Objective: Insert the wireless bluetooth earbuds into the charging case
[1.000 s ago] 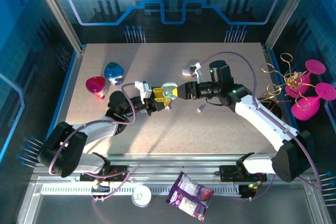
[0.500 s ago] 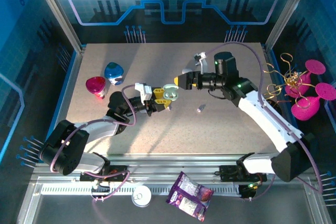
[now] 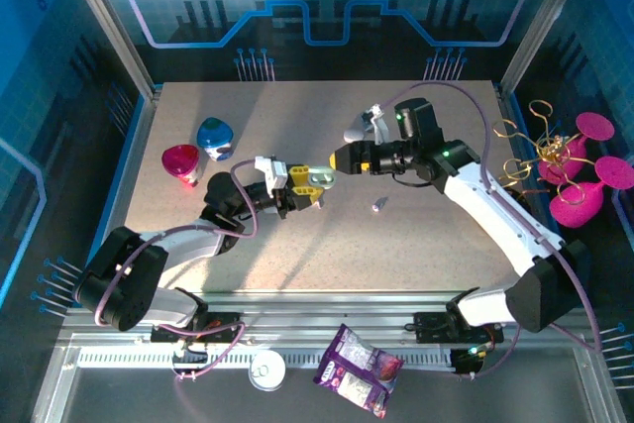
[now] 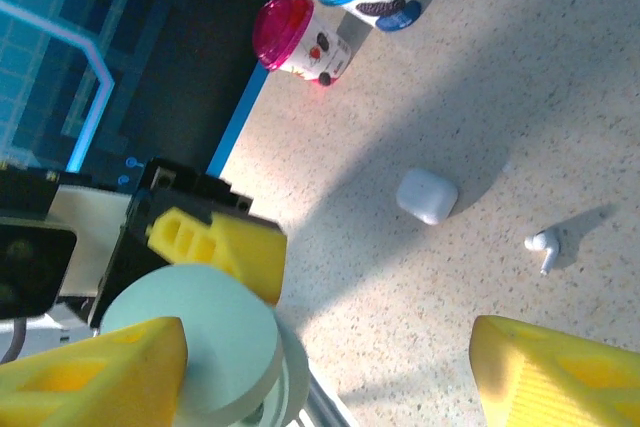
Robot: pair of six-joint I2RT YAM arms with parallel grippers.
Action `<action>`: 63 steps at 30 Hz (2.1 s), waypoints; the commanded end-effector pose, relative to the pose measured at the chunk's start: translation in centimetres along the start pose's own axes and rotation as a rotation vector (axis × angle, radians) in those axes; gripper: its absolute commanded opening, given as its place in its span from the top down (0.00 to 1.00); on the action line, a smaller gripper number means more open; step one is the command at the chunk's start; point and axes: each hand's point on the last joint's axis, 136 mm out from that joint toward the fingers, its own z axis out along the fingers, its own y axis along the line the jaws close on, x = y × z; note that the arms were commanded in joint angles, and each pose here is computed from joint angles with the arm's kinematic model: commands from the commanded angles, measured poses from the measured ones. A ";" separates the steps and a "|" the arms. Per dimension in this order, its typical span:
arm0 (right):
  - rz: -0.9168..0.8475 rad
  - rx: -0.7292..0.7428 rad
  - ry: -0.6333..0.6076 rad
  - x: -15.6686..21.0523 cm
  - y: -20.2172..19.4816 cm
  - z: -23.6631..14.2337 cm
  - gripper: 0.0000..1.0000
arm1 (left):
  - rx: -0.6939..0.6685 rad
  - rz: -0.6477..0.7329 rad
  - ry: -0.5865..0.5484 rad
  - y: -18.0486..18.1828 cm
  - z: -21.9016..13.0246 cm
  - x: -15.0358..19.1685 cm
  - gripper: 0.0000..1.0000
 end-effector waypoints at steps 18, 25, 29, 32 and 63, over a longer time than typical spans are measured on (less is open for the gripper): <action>0.364 -0.425 -0.041 1.3 3.0 1.7 0.41 | -0.008 0.040 -0.081 0.5 0.4 -2.8 0.66; 0.397 -0.483 -0.032 1.4 3.6 2.1 0.53 | -0.010 0.038 -0.084 0.7 0.5 -2.7 0.66; 0.403 -0.513 -0.033 1.3 4.0 2.0 0.60 | -0.021 0.038 -0.082 0.9 0.5 -2.5 0.66; 0.401 -0.502 -0.041 1.3 3.6 2.0 0.71 | -0.024 0.037 -0.078 1.0 0.5 -2.3 0.66; 0.185 0.238 -0.057 -2.8 -13.9 13.7 0.83 | -0.533 -0.049 0.182 5.4 -7.2 2.6 0.01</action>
